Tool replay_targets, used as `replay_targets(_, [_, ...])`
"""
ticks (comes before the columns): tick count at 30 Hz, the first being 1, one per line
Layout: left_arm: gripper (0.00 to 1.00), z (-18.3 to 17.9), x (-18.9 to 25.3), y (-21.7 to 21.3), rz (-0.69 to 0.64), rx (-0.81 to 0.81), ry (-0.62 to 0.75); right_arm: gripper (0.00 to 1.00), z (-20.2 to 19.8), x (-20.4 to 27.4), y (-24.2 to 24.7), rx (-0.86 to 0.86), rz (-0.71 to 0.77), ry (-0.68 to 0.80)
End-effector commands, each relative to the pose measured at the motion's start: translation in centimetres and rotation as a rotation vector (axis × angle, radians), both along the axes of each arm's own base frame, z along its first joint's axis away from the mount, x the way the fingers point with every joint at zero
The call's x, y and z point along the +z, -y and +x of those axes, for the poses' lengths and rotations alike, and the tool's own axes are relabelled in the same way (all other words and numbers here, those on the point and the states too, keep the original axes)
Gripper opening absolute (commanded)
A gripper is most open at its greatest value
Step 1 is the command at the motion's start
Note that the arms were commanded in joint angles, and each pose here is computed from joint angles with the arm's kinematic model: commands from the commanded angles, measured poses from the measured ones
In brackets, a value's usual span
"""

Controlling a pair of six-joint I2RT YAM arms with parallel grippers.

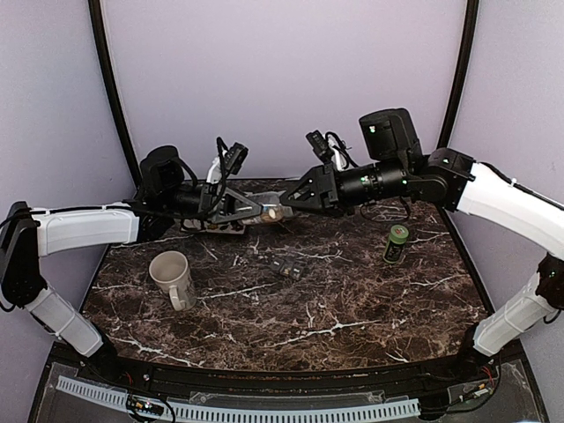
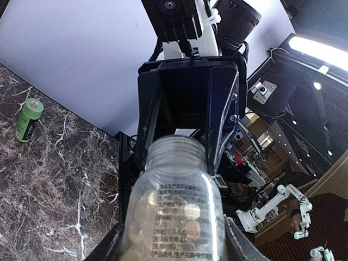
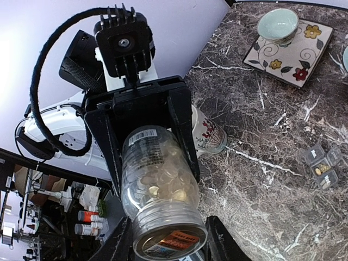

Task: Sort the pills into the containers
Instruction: Screw the lid of the pill bottle onto the pill bottle.

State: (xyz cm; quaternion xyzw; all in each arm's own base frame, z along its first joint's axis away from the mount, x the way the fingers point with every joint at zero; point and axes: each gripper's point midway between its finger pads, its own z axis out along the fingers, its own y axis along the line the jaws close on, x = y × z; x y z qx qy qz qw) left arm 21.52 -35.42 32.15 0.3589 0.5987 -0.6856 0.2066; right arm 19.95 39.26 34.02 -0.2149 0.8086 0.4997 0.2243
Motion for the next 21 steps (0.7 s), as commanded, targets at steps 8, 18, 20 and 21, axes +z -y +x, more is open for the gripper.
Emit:
replay_targets(8, [0.00,-1.2,4.5,0.7,-0.099,0.051,0.203,0.15,-1.0,-0.2,-3.1,0.038,0.107,-0.188])
replay_targets(18, [0.00,-1.2,5.4,-0.1,-0.097,0.170,0.347,0.12,-1.9,-1.1,-3.9,0.060,0.143,-0.381])
replay_targets(20, [0.00,-1.2,5.5,-0.2,-0.093,0.181,0.370,0.12,-2.1,-1.3,-4.0,0.062,0.149,-0.417])
replay_targets(21, [0.00,-1.2,5.6,-0.2,-0.089,0.191,0.387,0.11,-2.2,-1.3,-4.0,0.064,0.152,-0.432])
